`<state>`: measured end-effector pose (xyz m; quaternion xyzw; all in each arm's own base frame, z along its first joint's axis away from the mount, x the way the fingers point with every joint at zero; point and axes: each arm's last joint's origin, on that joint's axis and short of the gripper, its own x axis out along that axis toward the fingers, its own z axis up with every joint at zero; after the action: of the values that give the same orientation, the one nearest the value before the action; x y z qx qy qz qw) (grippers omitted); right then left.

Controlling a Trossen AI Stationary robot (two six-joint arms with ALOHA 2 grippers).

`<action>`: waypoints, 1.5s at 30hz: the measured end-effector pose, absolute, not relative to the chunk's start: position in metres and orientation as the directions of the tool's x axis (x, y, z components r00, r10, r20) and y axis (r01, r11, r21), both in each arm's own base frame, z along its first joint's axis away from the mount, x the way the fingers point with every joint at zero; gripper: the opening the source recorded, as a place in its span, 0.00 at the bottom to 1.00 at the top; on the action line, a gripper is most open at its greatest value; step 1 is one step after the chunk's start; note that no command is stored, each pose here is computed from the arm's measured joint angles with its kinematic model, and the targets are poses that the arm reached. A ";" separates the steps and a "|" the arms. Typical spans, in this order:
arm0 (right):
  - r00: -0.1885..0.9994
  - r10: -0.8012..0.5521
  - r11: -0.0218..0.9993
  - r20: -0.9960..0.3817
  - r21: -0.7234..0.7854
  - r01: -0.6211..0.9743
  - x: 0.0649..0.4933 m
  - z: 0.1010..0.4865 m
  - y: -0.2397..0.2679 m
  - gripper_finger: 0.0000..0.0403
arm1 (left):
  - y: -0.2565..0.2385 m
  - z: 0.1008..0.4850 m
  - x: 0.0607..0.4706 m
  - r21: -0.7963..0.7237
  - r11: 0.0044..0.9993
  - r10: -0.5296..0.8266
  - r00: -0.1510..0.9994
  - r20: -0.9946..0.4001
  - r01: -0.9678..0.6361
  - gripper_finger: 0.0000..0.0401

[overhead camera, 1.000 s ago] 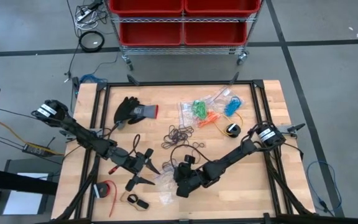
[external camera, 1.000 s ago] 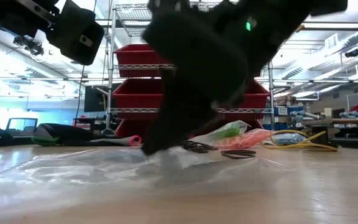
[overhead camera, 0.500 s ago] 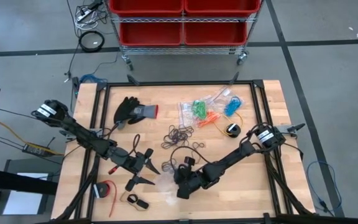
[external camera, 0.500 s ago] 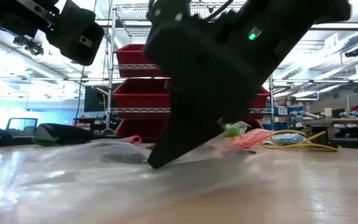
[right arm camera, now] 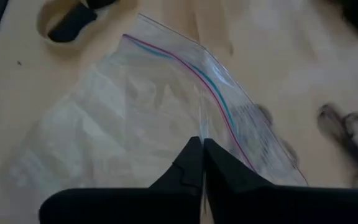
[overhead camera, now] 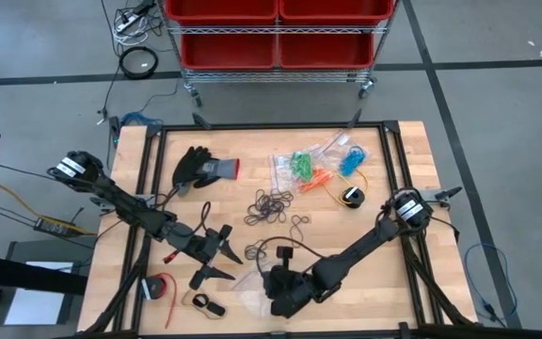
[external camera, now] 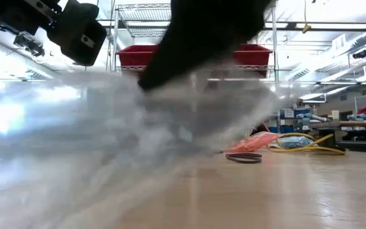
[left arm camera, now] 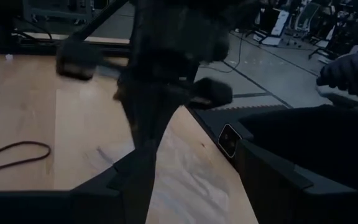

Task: Sort rubber bands
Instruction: Open the transparent zip bag

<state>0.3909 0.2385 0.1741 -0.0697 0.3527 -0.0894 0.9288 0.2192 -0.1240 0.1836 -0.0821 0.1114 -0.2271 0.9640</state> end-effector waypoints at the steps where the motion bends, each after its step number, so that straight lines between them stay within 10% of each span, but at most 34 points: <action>1: 0.736 -0.220 0.972 -0.641 -0.206 0.112 0.391 0.180 0.241 0.00 | -0.124 0.184 0.219 -0.214 0.882 -0.456 0.873 -0.173 0.419 0.57; 45: 0.785 -0.309 0.904 -0.537 -0.423 0.066 0.368 0.239 0.287 0.00 | -0.113 0.188 0.225 -0.512 0.823 -0.363 0.921 -0.141 0.246 0.56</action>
<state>0.3676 0.2866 0.2393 -0.1944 0.3116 -0.1014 0.9246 0.2251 -0.1133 0.1876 -0.2506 0.1169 -0.1608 0.9475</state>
